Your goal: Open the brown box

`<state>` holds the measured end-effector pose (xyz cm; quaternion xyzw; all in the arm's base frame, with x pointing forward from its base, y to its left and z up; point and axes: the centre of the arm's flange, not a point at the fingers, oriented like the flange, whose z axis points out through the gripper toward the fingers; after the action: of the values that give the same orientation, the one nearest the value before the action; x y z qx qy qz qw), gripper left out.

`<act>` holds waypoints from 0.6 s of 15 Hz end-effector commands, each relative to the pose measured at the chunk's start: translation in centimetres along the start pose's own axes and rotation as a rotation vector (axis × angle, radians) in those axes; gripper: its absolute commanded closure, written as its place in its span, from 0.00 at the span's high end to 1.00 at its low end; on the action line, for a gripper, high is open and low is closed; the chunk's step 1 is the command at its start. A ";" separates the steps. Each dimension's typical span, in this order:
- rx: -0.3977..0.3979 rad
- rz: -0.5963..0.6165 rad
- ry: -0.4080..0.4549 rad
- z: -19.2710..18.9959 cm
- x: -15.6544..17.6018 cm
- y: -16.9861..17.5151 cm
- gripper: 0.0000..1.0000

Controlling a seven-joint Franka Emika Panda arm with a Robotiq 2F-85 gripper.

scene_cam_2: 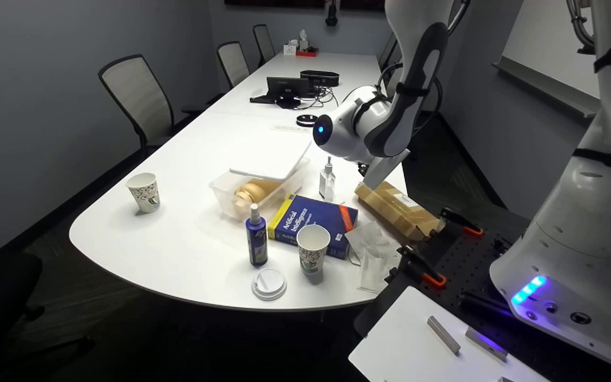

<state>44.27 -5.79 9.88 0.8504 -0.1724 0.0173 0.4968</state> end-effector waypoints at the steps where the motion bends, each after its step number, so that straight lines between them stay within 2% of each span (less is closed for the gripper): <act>1: -0.015 0.023 0.007 -1.1 -0.1 2.2 1.00; 5: 0.034 0.041 -0.013 -1.9 0.4 3.2 1.00; 9: 0.210 0.083 -0.128 -4.2 0.9 5.7 1.00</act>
<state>45.02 -5.44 12.90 0.8643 -0.2139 0.0152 0.4550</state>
